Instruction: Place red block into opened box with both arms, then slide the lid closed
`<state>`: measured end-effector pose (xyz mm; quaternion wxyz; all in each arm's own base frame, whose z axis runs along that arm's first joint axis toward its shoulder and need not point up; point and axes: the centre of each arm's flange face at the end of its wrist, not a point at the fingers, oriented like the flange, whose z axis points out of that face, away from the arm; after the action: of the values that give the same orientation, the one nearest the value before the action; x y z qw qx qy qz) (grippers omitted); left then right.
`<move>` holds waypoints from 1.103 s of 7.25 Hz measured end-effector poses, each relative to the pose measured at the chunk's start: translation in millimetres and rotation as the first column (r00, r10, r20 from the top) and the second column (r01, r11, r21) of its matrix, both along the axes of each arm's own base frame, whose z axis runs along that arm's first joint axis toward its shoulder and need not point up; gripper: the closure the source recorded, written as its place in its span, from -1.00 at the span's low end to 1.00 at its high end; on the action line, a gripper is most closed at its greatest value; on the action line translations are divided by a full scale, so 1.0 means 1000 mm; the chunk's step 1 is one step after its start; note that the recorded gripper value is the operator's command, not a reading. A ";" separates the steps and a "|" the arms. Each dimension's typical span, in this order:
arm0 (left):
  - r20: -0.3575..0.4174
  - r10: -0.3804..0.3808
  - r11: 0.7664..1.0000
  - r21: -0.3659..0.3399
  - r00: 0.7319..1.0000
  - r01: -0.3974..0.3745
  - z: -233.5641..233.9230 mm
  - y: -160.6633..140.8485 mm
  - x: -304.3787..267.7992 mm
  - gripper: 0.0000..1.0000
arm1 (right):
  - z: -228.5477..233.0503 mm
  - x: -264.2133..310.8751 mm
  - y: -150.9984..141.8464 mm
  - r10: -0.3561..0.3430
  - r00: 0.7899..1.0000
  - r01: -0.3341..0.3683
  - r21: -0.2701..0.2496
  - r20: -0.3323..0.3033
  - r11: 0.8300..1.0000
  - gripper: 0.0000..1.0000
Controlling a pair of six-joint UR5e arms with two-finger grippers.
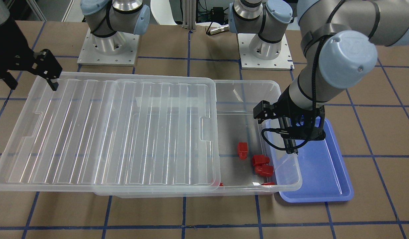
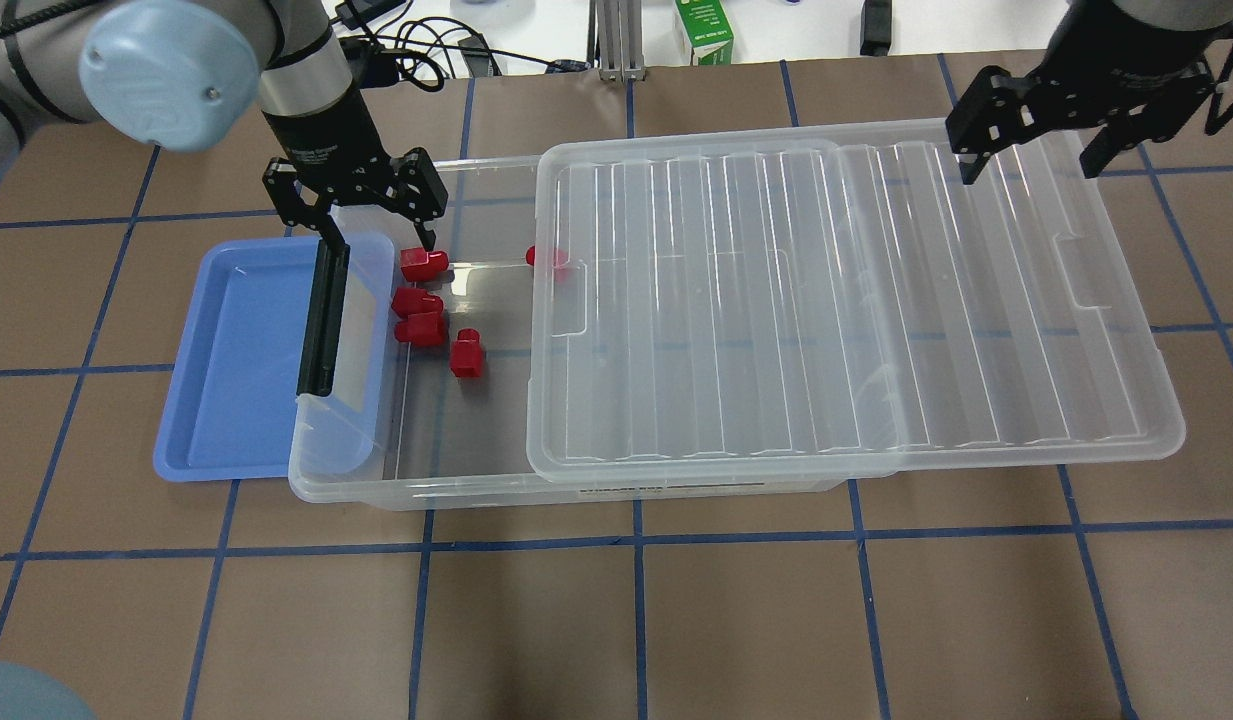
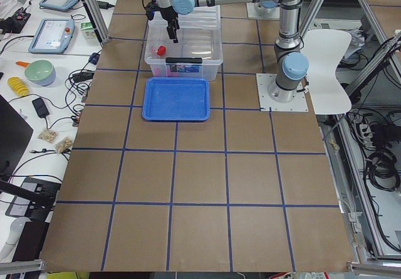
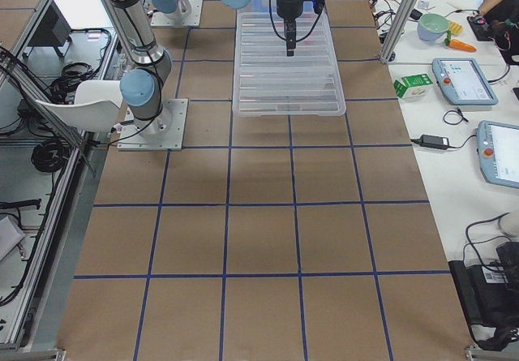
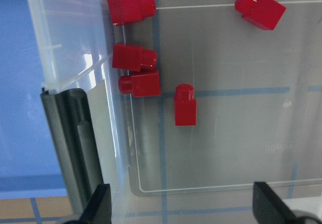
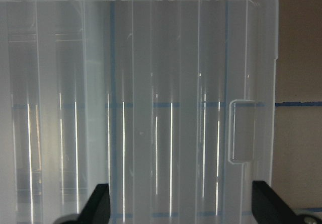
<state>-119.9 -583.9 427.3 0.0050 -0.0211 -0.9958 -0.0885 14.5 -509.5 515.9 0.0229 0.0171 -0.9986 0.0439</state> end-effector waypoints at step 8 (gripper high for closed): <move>-0.054 0.002 0.999 -0.051 0.999 -0.004 0.077 0.074 0.012 -1.00 | -0.120 -0.205 0.039 0.131 0.990 -0.133 0.043 0.045 0.990 -1.00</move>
<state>-107.4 -509.6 504.1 0.0316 -0.0221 -0.9973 -0.0627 -191.0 -470.9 396.2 -0.0017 0.0829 -0.9963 0.0227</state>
